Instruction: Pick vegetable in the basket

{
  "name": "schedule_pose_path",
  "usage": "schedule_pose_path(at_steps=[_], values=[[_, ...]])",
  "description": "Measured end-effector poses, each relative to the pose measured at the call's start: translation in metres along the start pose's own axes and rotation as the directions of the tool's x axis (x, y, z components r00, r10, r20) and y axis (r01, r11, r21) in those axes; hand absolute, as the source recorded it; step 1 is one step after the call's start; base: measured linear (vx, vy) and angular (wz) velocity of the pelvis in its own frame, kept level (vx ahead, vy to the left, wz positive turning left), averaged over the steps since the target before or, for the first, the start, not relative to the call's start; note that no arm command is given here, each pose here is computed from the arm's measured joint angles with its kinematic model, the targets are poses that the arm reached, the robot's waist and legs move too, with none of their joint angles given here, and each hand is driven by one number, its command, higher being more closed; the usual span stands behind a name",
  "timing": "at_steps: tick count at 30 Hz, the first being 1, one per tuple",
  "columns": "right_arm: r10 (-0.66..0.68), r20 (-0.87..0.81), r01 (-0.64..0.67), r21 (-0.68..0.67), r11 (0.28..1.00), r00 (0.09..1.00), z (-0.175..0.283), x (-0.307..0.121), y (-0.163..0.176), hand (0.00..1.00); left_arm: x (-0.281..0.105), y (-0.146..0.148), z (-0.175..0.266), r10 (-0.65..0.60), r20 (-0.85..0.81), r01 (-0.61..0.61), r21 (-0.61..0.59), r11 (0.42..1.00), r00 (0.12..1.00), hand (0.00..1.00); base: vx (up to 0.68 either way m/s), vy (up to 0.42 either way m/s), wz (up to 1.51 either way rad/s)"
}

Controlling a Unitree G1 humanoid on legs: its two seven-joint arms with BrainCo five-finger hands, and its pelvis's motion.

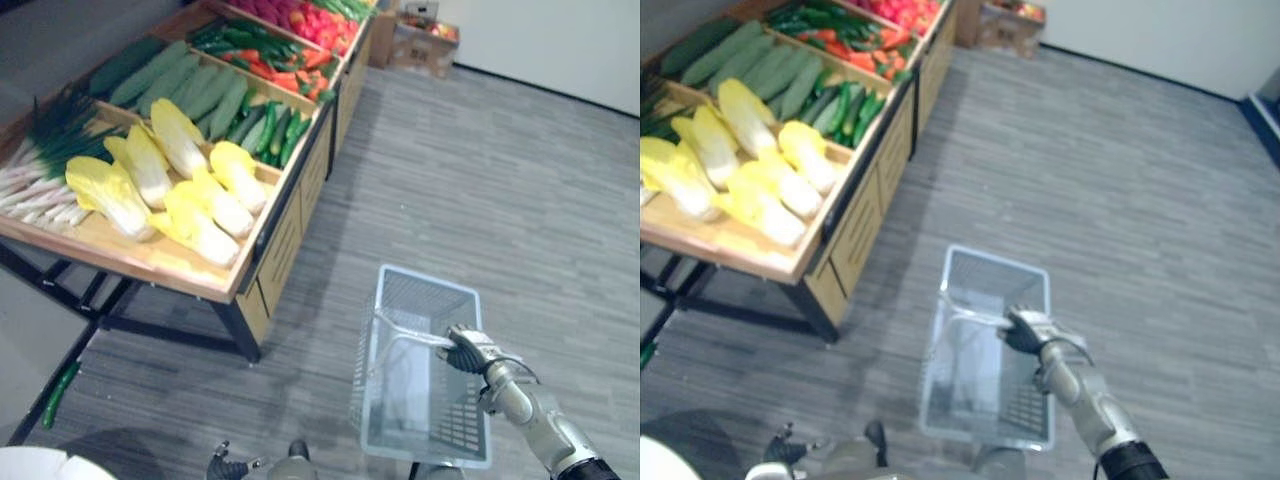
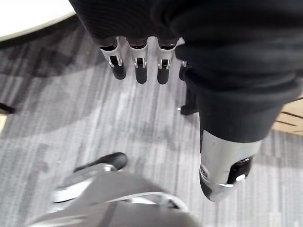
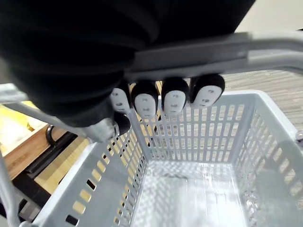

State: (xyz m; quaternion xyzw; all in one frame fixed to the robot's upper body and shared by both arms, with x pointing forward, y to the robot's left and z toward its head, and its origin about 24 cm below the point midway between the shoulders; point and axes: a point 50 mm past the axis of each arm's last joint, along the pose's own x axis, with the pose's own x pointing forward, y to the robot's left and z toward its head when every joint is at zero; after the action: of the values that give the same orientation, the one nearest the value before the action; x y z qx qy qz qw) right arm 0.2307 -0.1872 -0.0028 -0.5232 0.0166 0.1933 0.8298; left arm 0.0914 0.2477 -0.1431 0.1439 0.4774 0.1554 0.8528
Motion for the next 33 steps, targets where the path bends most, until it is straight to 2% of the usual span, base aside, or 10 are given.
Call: schedule_pose_path(at_steps=[7,10,12,13,16,19,29,33], values=[[-0.015,-0.039,0.015,0.000,1.000,0.999,-0.007,-0.001,-0.004,1.00,0.005,-0.015,0.032,-0.029,0.093,0.033,-0.034,0.999,0.995,0.00,0.29,-0.200,0.72],[-0.009,-0.046,0.010,0.006,1.000,0.999,-0.007,-0.002,-0.002,1.00,0.006,-0.004,0.024,-0.007,0.067,0.008,-0.017,1.000,0.998,0.00,0.27,-0.451,0.67],[0.000,-0.071,-0.003,-0.044,0.999,0.997,-0.015,0.000,-0.008,1.00,-0.002,-0.032,0.010,-0.063,0.009,0.064,-0.068,0.996,0.998,0.00,0.19,-0.455,0.31],[0.002,-0.074,-0.006,-0.057,0.998,0.997,-0.016,0.000,-0.009,1.00,-0.004,-0.035,0.005,-0.067,-0.005,0.067,-0.084,0.994,0.998,0.00,0.19,-0.402,0.38],[0.030,-0.091,-0.038,-0.089,0.995,0.995,-0.023,-0.004,-0.008,1.00,-0.005,-0.028,-0.006,-0.034,-0.054,0.026,-0.131,0.991,0.998,0.00,0.12,-0.314,0.55],[0.063,-0.132,-0.076,-0.095,0.993,0.989,-0.034,-0.013,-0.002,1.00,-0.008,-0.027,-0.014,-0.034,-0.074,0.024,-0.126,0.992,0.997,0.00,0.03,-0.185,0.52],[0.102,-0.177,-0.115,-0.066,0.991,0.979,-0.042,-0.029,0.012,1.00,-0.009,-0.034,-0.009,-0.050,-0.051,0.043,-0.129,0.991,0.997,0.00,0.02,0.006,0.22],[0.099,-0.160,-0.108,-0.044,0.993,0.982,-0.037,-0.026,0.016,1.00,-0.006,-0.026,-0.004,-0.038,-0.030,0.035,-0.080,0.996,0.999,0.00,0.00,0.102,-0.08]])
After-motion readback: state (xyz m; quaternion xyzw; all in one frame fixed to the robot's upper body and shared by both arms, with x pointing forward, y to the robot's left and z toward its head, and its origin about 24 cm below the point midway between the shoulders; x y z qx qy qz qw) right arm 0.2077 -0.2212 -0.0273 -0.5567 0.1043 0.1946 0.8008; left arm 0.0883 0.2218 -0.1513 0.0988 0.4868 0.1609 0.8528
